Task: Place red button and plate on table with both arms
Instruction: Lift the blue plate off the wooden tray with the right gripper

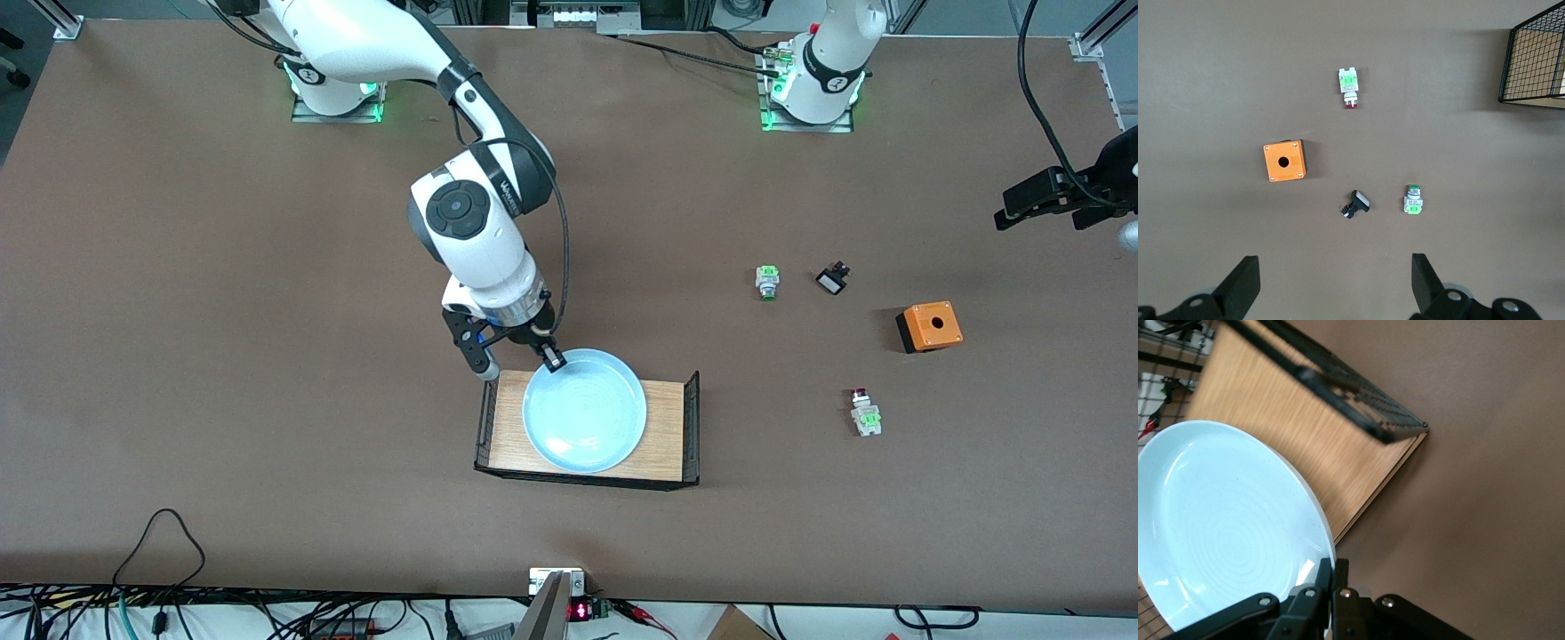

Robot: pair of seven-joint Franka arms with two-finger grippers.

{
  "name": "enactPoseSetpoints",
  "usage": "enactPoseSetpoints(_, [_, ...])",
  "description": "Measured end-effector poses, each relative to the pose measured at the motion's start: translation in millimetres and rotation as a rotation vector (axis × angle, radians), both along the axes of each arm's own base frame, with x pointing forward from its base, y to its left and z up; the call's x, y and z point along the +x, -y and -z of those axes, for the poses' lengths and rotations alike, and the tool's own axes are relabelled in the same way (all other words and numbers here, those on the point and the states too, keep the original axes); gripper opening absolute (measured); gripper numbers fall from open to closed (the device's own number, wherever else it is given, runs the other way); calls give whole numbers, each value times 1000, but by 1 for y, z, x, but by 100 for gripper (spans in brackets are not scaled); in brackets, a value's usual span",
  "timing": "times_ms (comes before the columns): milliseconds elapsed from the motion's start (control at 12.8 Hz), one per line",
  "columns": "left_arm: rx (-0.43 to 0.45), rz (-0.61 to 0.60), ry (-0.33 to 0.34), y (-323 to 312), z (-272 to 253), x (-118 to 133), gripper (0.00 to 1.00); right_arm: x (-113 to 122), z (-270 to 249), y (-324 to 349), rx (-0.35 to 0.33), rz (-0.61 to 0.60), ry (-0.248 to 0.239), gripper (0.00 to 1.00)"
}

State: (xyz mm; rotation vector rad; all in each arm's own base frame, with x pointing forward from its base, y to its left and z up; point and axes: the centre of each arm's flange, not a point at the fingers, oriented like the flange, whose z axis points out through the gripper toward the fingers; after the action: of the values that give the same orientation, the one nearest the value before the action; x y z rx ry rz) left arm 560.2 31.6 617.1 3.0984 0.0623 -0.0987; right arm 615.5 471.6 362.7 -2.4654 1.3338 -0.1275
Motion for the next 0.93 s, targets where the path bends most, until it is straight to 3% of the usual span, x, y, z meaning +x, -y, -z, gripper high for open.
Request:
enactPoseSetpoints(545, [0, 4, 0, 2, -2, 0, 100, -15, -115, 28, -6, -35, -16, 3])
enactPoseSetpoints(779, [0, 4, 0, 2, -3, -1, 100, -9, -158, 73, 17, -72, -57, 3])
enactPoseSetpoints(934, [0, 5, 3, 2, -4, -2, 100, 0, -171, 113, -7, -134, -87, 3])
